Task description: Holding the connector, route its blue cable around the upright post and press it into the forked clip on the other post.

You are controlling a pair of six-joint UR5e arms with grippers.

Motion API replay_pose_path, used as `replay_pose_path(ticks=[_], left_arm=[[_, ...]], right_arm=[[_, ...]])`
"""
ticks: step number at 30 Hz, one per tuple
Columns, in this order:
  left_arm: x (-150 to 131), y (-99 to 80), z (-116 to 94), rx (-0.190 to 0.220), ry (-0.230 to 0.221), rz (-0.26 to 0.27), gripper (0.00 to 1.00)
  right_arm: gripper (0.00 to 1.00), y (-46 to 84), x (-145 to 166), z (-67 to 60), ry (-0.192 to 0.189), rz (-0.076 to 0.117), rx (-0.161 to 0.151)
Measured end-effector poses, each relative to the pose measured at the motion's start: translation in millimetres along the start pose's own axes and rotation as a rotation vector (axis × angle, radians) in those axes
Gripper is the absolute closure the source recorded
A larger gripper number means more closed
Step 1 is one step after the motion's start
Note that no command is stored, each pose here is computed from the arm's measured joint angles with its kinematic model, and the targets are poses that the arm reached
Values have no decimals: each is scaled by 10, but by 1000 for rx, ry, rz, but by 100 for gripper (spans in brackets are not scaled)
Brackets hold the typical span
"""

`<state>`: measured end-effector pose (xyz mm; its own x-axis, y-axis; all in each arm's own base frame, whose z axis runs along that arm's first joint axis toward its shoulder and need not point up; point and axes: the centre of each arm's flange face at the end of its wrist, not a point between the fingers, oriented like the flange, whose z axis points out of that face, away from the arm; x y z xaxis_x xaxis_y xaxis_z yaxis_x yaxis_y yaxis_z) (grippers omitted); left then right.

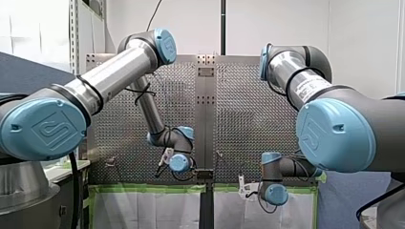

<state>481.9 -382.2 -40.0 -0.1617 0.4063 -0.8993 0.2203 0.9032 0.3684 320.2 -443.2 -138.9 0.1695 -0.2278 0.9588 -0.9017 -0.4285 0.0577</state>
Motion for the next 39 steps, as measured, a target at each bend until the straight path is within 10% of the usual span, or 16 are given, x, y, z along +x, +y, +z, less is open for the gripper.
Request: replay_pose_path(ticks=[39], left_arm=[[294, -398, -93, -18, 37, -177, 0]], right_arm=[[100, -294, 20, -54, 13, -110, 80]])
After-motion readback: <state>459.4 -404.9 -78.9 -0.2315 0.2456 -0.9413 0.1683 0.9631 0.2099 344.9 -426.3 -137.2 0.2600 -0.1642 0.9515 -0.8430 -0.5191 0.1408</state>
